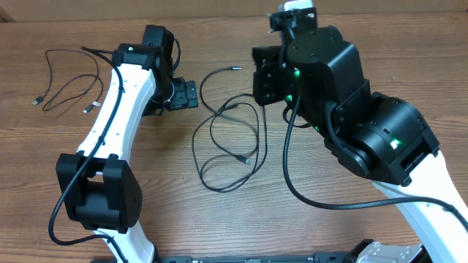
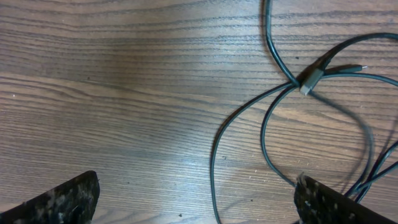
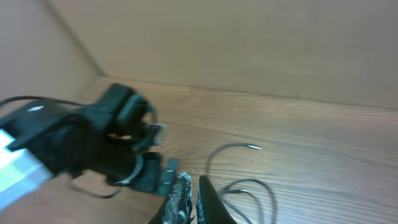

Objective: Untangle cables

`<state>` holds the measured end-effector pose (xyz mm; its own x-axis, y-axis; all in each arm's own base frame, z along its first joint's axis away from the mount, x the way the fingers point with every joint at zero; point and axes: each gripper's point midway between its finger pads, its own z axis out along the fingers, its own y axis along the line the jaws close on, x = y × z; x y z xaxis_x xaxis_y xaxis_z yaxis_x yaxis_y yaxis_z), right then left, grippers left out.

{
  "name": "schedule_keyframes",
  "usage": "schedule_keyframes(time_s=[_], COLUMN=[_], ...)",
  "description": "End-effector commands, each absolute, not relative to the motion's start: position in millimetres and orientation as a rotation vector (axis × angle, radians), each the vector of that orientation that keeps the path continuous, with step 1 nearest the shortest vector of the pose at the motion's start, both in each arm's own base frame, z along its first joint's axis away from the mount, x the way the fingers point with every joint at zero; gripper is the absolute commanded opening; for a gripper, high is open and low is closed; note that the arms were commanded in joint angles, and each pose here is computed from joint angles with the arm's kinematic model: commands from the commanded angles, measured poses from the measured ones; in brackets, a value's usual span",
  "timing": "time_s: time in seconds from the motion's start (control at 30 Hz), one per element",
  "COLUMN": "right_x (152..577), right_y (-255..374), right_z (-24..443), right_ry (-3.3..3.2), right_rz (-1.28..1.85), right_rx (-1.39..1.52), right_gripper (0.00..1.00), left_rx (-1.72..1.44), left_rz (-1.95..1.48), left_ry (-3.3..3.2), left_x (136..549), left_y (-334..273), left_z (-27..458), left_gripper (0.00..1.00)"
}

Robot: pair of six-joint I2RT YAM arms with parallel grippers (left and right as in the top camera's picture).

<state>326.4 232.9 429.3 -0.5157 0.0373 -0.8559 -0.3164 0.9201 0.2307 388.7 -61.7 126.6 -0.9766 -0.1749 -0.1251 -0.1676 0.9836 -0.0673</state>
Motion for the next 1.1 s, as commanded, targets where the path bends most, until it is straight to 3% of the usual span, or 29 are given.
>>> schedule_keyframes(time_s=[0.0,0.23,0.33,0.73,0.9,1.07], right_x=[339.2,344.7,346.4,356.4,355.4,350.4], right_y=[203.9,202.8,204.2,201.2,200.2,200.8], right_z=[429.3,394.1,372.4,285.7,247.7,218.7], right_ry=[2.061,2.163,2.23,2.544,2.734,2.894], right_rz=[0.299,0.224,0.176,0.11,0.228,0.349], right_rx=[-0.091,-0.112,-0.135,-0.126,-0.106,-0.065], right_gripper=[0.04,0.04,0.19,0.32,0.32,0.25], left_rx=[-0.252,-0.253,-0.253,-0.253,-0.252,-0.253], left_rz=[-0.074,-0.074,-0.074,-0.074,-0.074,-0.074], left_ry=[2.991,2.991,2.991,2.991,2.991,2.991], left_x=[386.8,386.8,386.8,386.8,386.8,386.8], left_y=[-59.0,-59.0,-59.0,-59.0,-59.0,-59.0], left_z=[129.6,129.6,129.6,129.6,129.6,129.6], left_gripper=[0.99,0.99,0.99,1.0,1.0,1.0])
